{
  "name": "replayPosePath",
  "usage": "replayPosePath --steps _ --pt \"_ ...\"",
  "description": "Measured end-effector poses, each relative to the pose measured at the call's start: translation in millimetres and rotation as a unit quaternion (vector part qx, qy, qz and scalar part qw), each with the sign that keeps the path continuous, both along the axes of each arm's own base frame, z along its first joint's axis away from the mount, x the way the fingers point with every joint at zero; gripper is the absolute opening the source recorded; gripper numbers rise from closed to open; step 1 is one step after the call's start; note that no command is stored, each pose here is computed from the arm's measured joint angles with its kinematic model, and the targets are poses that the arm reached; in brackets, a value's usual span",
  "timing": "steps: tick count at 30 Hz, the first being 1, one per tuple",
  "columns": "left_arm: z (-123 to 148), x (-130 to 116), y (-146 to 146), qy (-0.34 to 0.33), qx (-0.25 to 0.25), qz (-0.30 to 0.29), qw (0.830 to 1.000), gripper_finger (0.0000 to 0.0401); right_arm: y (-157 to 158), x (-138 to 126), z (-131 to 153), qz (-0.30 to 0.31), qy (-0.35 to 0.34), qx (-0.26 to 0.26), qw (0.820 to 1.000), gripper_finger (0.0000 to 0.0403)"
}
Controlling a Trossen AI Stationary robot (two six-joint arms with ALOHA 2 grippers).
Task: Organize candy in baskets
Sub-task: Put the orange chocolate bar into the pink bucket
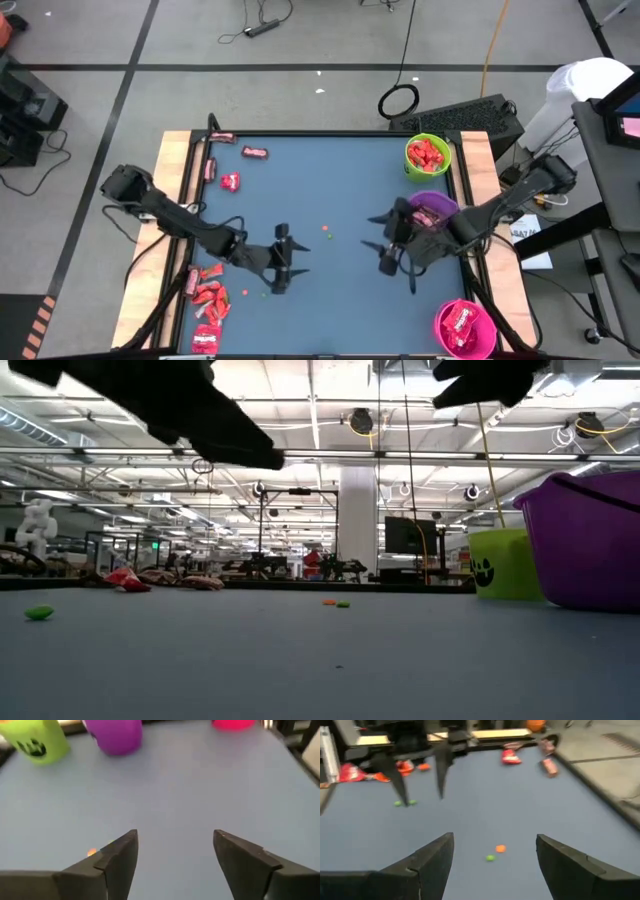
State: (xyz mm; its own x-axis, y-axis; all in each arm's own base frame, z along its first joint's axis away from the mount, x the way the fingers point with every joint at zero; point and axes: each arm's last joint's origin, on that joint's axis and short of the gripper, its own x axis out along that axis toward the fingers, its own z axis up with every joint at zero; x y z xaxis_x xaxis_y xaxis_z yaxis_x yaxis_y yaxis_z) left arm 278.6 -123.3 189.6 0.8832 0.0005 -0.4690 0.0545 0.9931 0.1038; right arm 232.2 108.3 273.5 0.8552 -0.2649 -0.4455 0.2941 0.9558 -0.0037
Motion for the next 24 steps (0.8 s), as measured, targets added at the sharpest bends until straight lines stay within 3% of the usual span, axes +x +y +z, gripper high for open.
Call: replayPosePath --steps 5,9,14,18,24 --pt "22.4 -9.0 -10.4 0.127 0.002 0.013 0.992 0.0258 18.0 24.2 -17.9 0.028 -0.020 0.008 0.999 0.0270" --pt "35.7 -23.6 -15.8 0.237 -0.025 0.054 0.970 0.0252 30.7 42.9 -32.7 0.065 -0.036 0.014 0.997 0.0270" --pt "33.7 -49.8 -18.0 0.358 -0.067 0.131 0.922 0.0251 44.3 59.3 -48.9 0.089 -0.063 0.033 0.993 0.0270" --pt "23.4 -74.7 -18.7 0.424 -0.066 0.206 0.879 0.0251 51.2 69.1 -54.0 0.092 -0.105 0.053 0.989 0.0270" --pt "5.6 -104.3 -19.3 0.485 -0.052 0.273 0.829 0.0251 55.2 72.5 -58.6 0.094 -0.115 0.058 0.987 0.0270"
